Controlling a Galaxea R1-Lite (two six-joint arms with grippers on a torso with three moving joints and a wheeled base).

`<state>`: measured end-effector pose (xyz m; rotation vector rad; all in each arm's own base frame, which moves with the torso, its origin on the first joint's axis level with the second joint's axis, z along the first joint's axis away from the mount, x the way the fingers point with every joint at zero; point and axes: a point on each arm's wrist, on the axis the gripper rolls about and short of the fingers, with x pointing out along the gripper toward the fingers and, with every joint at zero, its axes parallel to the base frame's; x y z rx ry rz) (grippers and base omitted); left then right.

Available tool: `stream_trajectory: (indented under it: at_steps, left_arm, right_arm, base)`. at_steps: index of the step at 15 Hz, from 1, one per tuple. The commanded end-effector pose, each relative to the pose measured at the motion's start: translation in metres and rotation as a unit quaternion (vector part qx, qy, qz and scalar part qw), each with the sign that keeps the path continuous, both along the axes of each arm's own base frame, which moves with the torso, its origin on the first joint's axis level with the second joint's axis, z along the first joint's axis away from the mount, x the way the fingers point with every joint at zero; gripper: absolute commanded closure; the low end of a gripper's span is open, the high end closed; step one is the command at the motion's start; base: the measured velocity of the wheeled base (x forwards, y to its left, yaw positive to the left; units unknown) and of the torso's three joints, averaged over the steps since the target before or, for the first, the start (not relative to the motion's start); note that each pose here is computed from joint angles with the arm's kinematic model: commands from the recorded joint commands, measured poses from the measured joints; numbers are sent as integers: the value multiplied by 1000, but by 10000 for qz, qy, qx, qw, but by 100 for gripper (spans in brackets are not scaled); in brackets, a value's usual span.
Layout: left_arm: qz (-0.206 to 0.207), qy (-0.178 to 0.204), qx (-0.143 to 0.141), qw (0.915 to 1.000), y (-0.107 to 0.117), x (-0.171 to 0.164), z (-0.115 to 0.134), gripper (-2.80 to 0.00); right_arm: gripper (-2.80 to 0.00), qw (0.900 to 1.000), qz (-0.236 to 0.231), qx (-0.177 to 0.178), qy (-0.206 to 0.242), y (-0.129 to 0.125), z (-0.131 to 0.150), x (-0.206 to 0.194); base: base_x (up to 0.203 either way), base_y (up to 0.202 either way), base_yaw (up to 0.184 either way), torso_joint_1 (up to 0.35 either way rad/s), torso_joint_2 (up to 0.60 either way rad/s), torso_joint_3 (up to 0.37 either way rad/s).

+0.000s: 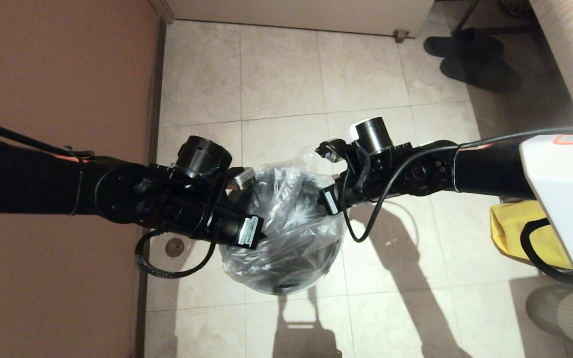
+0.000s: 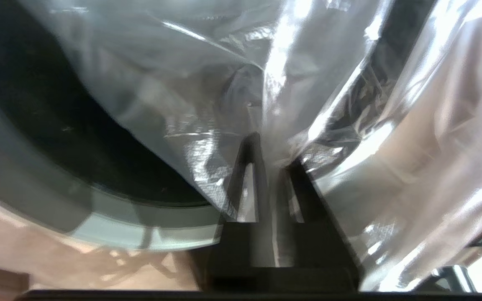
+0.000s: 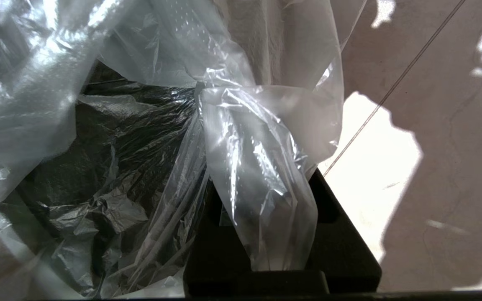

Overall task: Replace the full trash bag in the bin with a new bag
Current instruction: Put the new garbage bag on the trash can

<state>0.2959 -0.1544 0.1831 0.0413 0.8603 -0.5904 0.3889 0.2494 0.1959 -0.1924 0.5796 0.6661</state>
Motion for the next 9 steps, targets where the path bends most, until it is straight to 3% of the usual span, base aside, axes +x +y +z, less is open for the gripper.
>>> stream_trajectory:
  at_steps: [1, 4, 9]
  left_arm:
    - [55, -175, -17, 9998, 5, -10, 13, 0]
    - [542, -325, 469, 9969, 12, -22, 13, 0]
    - [1552, -528, 523, 9851, 46, -56, 23, 0]
  right_arm:
    - [0, 10000, -2, 7, 25, -1, 1, -2]
    - [0, 9999, -60, 92, 72, -2, 4, -5]
    - [0, 9998, -109, 169, 64, -4, 11, -8]
  base:
    - [0, 0, 0, 0, 0, 0]
    - [0, 0, 0, 0, 0, 0]
    - [0, 0, 0, 0, 0, 0]
